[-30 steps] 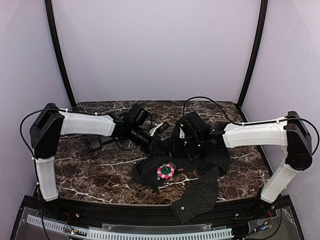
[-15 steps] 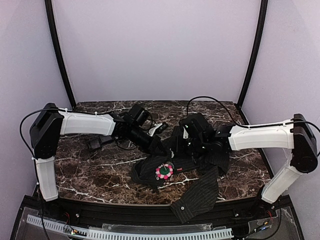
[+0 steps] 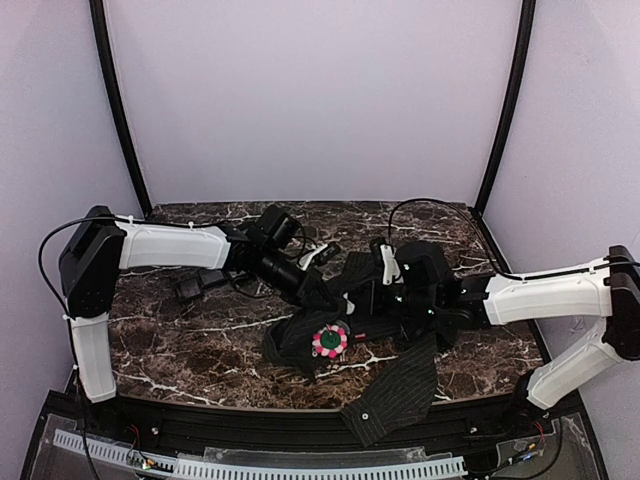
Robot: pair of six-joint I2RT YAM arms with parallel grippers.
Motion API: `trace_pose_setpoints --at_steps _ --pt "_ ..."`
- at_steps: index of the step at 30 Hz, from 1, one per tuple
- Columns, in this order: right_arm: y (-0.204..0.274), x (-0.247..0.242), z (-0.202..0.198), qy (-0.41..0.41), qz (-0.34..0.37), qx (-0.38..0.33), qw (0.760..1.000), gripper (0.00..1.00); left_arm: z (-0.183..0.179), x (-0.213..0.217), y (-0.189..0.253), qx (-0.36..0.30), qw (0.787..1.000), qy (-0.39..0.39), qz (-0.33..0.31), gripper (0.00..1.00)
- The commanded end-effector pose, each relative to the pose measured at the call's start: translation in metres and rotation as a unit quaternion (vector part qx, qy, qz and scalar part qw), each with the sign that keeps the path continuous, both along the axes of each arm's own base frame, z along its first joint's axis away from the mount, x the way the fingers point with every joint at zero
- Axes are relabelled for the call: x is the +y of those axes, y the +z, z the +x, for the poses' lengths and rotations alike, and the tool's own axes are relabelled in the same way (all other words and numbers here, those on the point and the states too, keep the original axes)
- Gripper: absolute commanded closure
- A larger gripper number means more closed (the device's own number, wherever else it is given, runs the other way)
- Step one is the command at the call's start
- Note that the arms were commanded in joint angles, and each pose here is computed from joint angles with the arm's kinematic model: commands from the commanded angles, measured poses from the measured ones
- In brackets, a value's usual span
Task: Remove the brooch from the garment
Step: Pick up the brooch from the crumpled clothing, then pass from the right arm to the left
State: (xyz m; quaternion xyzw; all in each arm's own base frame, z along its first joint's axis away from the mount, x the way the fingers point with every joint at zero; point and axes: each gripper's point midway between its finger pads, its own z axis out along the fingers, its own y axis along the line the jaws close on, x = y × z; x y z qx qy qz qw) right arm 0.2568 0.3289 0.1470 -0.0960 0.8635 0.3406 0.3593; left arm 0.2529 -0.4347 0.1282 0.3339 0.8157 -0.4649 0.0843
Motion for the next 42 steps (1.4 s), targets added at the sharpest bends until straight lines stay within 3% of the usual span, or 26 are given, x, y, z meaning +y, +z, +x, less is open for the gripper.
trace_pose_setpoints --at_steps 1,10,25,42 --pt "0.046 0.008 0.002 0.021 0.073 -0.082 0.994 1.00 -0.010 -0.005 0.047 -0.021 0.997 -0.032 -0.060 0.99" --pt "0.064 0.003 -0.003 0.030 0.119 -0.123 0.985 1.00 -0.021 -0.008 0.065 -0.012 0.993 -0.059 -0.099 0.97" --pt "0.084 -0.010 0.002 0.008 0.131 -0.167 0.977 1.00 -0.034 -0.015 0.065 0.020 0.991 -0.075 -0.111 0.97" --pt "0.102 -0.011 0.018 -0.001 0.020 -0.246 0.969 1.00 -0.040 -0.020 0.075 0.057 0.984 -0.082 -0.147 0.98"
